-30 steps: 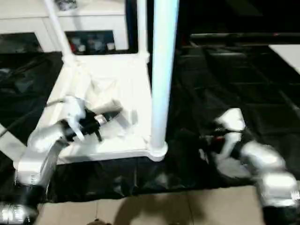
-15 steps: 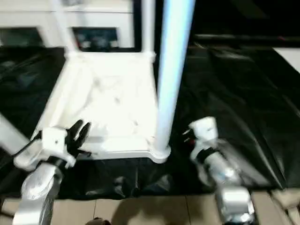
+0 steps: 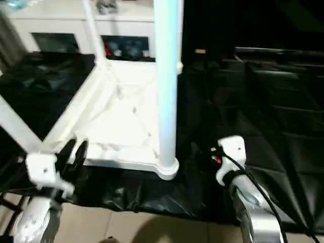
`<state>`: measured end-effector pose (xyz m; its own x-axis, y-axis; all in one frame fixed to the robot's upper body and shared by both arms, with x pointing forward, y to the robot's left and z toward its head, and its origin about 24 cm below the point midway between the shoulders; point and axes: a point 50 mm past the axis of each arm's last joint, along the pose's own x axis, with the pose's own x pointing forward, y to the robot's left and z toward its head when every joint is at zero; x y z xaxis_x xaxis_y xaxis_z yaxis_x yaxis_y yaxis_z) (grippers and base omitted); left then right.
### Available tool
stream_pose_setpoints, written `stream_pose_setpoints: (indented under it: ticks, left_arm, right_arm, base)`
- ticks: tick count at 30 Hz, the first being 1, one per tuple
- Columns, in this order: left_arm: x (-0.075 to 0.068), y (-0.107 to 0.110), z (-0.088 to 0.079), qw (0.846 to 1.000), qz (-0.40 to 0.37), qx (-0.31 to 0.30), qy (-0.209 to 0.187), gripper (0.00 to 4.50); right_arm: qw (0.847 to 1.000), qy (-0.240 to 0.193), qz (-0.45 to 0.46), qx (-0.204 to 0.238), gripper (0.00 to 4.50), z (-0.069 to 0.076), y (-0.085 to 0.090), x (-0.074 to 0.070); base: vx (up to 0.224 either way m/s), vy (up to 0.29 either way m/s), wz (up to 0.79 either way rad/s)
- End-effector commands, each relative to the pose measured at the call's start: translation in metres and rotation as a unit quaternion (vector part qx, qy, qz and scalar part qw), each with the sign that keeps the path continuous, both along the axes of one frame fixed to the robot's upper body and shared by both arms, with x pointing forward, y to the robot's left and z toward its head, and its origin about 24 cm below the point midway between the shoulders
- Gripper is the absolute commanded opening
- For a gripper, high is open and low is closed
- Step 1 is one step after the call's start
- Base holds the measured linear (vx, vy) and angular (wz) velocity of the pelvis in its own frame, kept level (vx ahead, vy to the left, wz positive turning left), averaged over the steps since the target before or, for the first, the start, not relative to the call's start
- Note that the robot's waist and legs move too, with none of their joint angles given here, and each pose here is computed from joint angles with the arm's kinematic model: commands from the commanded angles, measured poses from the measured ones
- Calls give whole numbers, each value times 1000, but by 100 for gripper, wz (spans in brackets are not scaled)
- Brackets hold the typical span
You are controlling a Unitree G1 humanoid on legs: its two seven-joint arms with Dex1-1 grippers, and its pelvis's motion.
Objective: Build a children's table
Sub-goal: Flip table
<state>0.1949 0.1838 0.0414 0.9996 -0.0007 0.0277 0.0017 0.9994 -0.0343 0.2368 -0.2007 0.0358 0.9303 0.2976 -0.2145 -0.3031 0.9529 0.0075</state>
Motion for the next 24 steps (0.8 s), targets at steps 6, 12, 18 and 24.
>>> stream_pose_setpoints:
  ticks: [6,12,18,24]
  left_arm:
    - [-23,13,1,997,74,-20,-16,236]
    - [-39,14,-3,994,100,-35,-13,302]
    - [-46,23,3,990,136,-12,-37,337]
    - [-22,48,2,990,134,31,-22,386]
  right_arm:
    - [994,1,108,28,450,14,-3,-15]
    - [978,17,206,21,450,23,-4,-30]
    - [955,37,291,38,450,28,6,-37]
    - [966,11,259,-5,450,12,31,-4]
  base:
    - [23,46,-3]
    - [3,47,-2]
    - [0,0,0]
    - [0,0,0]
